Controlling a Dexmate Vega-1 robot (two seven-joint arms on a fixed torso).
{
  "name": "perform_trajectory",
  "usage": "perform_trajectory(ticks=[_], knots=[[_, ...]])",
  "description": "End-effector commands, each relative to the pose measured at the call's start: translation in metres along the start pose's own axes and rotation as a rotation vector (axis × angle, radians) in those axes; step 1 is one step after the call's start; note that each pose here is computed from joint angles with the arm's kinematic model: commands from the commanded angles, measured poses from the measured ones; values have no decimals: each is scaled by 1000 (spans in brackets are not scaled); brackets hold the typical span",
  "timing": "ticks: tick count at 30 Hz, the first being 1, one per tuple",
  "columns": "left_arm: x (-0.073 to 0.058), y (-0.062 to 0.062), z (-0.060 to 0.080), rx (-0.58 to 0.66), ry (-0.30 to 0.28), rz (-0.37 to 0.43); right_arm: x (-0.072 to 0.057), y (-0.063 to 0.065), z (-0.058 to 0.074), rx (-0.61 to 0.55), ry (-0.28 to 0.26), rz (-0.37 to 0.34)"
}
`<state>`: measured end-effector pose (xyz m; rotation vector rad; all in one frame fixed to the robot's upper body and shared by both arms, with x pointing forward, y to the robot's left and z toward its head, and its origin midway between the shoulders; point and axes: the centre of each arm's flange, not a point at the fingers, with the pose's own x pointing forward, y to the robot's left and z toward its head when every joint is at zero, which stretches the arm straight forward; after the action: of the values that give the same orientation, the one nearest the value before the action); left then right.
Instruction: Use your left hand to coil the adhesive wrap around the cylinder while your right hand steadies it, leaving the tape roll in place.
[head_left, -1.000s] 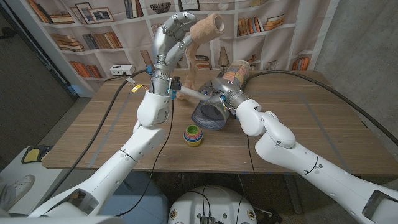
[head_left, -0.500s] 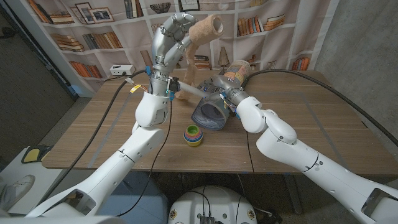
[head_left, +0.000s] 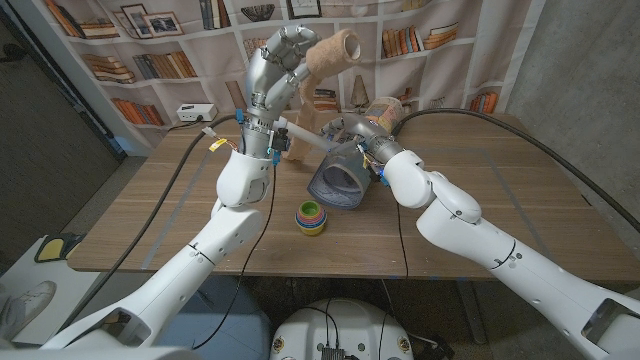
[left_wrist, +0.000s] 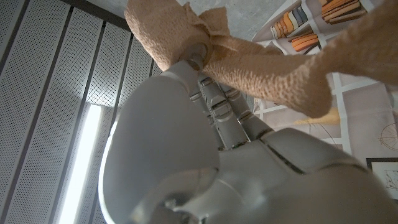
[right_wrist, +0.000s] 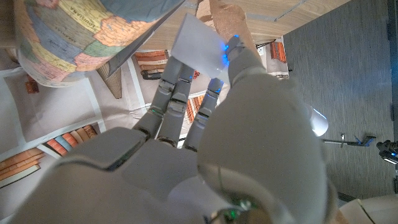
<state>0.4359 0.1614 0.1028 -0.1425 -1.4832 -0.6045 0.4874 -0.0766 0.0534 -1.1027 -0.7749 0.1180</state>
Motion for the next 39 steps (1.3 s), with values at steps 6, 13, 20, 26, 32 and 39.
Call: perform_trajectory(ticks=[6,13,20,26,32,39], knots=[[-9,-5,-2,-11,18,-53,1,-15,-11,82,-13,-37],[-15,-5,-4,-21,48,-59,-1,-22,-17,120,-17,-57],[-14,-5,-3,-31,52,-57,-4,-30,-25,165,-23,-81],[-17,-5,-6,-50,85,-71,-7,-36,-32,199,-28,-108],[-19,-5,-6,-46,93,-69,-12,-40,-37,212,-24,-132],[-21,-1,-6,-39,101,-69,-14,-44,-41,229,-25,-153]])
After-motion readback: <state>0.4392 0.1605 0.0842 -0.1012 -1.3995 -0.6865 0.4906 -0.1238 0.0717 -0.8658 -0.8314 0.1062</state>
